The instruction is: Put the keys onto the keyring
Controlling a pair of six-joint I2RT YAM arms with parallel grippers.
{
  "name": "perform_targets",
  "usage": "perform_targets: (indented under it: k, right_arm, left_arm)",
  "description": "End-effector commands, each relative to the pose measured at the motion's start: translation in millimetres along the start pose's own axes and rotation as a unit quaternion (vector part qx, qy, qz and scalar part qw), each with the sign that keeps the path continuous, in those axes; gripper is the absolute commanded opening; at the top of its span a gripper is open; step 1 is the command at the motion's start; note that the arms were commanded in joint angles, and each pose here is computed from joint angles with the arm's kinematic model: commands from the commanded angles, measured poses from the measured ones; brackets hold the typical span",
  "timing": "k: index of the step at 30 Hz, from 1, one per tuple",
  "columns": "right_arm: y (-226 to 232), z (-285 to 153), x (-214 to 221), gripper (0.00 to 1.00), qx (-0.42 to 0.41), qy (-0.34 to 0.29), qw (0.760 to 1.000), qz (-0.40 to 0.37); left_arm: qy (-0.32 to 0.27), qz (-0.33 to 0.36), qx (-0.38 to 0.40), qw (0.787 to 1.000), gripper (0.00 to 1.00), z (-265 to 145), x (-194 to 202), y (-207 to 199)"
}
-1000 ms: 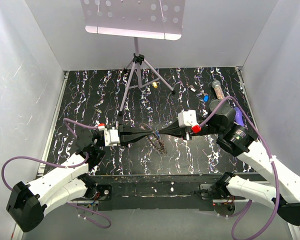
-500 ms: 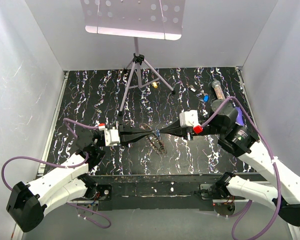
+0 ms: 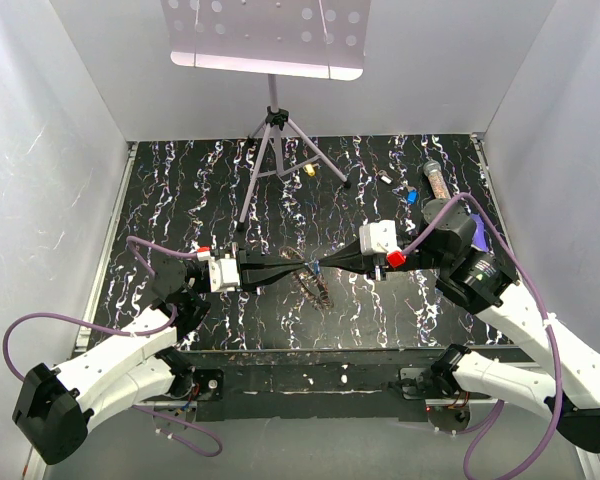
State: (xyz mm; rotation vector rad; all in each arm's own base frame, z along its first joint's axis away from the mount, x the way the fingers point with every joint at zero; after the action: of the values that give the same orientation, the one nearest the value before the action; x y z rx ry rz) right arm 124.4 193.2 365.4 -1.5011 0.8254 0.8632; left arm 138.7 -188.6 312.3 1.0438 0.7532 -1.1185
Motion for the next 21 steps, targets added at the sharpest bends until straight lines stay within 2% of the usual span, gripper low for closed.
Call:
perform_targets:
  k: [1,21]
  right_arm:
    - [-7.3,0.4,-13.3,0.01,0.009,-0.023,0.999,-0.021]
    - [-7.3,2.9,-12.3,0.01,0.004,-0.027,0.999,-0.017]
  left_arm:
    - [-0.025,0.021,-0.003,0.999,0.0,0.5,-12.6,-0.6]
    - [-0.027,0.023,-0.005,0.999,0.0,0.8,-12.0,0.2]
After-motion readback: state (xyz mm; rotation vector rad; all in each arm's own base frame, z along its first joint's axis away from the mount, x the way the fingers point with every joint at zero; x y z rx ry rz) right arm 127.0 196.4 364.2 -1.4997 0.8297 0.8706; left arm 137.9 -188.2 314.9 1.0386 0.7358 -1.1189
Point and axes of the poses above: each gripper's point midway between its finger pads, its own z axis out along the fingers, its own y axis along the line the jaws close on, x = y × z, the point moved 10 cm from there along -z, back along the fingers, and after that the axes turned 7 degrees about -z, right-handed, at the moved point
